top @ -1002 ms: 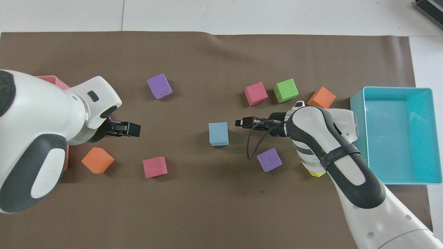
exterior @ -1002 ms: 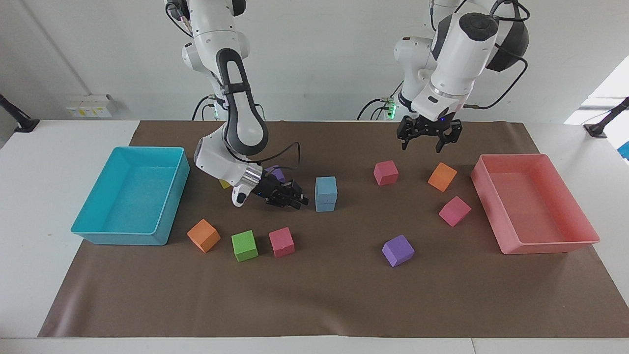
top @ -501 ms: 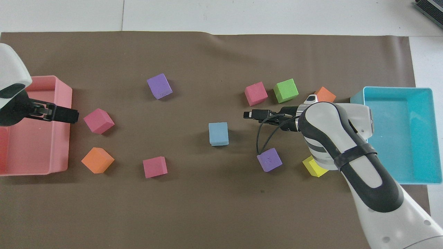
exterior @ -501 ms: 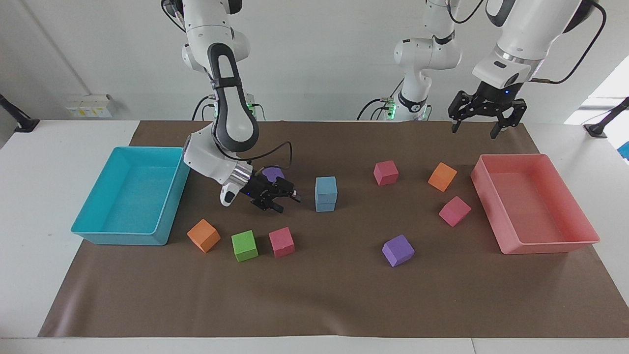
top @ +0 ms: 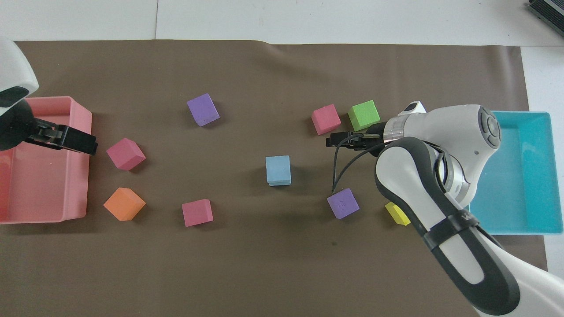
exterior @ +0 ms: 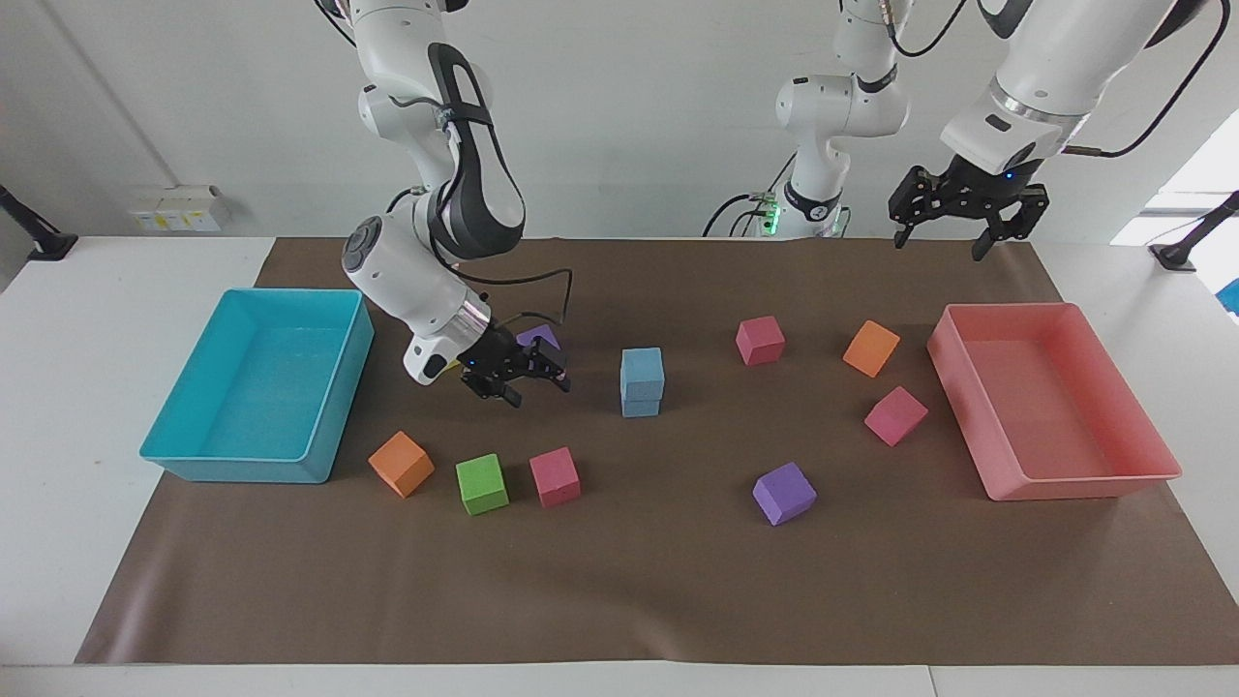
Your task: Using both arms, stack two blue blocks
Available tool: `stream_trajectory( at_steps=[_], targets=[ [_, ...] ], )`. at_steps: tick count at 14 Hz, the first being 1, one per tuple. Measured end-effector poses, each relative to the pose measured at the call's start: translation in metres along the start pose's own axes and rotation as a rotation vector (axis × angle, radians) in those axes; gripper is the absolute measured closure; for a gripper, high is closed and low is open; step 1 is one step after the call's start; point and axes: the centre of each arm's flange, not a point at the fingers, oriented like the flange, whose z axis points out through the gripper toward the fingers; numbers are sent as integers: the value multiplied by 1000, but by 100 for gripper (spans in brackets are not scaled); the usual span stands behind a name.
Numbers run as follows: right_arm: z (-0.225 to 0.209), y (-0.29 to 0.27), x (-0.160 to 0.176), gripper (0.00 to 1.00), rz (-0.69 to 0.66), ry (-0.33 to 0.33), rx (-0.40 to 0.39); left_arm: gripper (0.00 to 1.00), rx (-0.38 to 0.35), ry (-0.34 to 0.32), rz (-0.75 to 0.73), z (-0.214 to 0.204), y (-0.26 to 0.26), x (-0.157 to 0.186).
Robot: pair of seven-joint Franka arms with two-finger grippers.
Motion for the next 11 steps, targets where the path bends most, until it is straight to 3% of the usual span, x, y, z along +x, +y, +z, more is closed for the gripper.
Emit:
stream_trajectory(
  at_steps=[2,5,8,11],
  targets=[
    [-11,0,3,0,-24,-4,-78,0,-1,-14,5,0,3,-3],
    [-46,14,13,0,-72,-73,-190,0,-5,-74,6,6,5,-18],
    [-91,34,21,0,-71,-127,-257,0,-5,-85,5,7,6,-31],
    [-123,56,23,0,-51,-125,-303,0,-5,-82,-2,6,3,-32]
  ],
)
